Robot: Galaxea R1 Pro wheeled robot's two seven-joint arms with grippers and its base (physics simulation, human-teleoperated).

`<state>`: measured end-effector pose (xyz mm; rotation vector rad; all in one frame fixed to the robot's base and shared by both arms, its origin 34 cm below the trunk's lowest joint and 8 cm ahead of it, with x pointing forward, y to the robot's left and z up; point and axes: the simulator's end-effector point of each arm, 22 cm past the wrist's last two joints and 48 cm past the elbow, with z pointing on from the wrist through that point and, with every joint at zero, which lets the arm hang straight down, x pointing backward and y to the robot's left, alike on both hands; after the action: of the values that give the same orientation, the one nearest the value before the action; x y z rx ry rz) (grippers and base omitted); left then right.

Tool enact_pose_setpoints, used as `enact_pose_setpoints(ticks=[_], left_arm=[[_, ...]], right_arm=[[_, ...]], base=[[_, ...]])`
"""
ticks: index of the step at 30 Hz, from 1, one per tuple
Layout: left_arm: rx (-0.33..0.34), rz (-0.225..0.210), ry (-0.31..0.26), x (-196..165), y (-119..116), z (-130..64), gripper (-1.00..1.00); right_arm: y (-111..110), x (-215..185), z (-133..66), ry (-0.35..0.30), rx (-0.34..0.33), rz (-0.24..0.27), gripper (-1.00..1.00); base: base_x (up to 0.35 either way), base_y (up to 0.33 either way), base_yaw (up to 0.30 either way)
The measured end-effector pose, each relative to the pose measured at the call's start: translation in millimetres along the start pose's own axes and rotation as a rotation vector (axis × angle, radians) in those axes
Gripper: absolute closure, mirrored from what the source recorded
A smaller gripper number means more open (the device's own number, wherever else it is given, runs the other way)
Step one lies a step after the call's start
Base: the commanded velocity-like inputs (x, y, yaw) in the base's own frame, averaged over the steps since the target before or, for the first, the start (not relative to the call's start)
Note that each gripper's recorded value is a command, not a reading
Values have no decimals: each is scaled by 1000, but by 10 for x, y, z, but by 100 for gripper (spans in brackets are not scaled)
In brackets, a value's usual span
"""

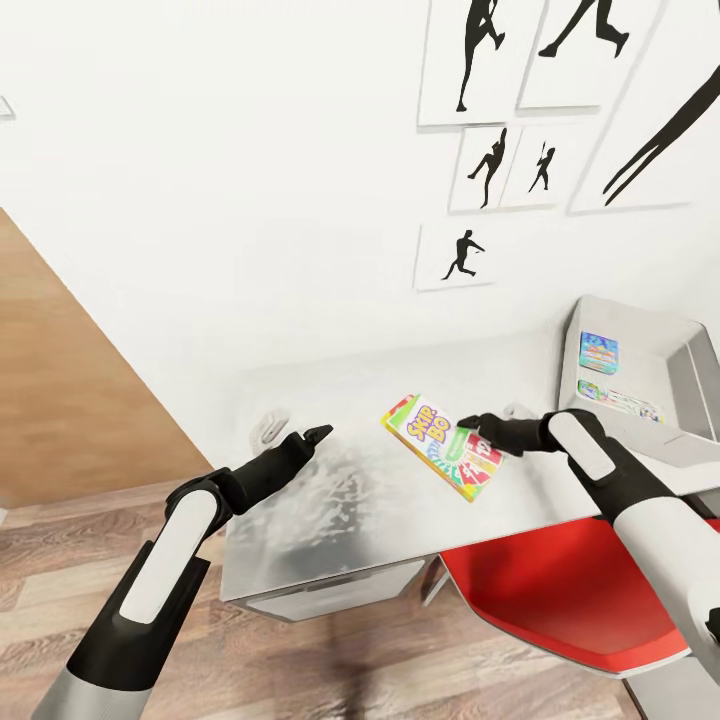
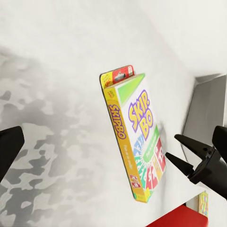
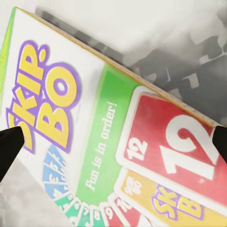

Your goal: Put all the toys in the child's room - the three board games (two on the bed and one on the table), the two jigsaw puzzles on the table, and the tennis ball on the table - inside the toy box on the table in the child's room.

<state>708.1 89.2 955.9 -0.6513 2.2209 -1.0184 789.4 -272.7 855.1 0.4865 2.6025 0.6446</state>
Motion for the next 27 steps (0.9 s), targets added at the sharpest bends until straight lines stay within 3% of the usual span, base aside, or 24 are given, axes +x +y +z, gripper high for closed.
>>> enact_pose_setpoints(ticks=[27], left_arm=[[1, 1, 1, 5, -6, 2, -100]], right_arm=[[169, -401, -102, -49, -16, 1, -100]], base=[[0, 0, 0]])
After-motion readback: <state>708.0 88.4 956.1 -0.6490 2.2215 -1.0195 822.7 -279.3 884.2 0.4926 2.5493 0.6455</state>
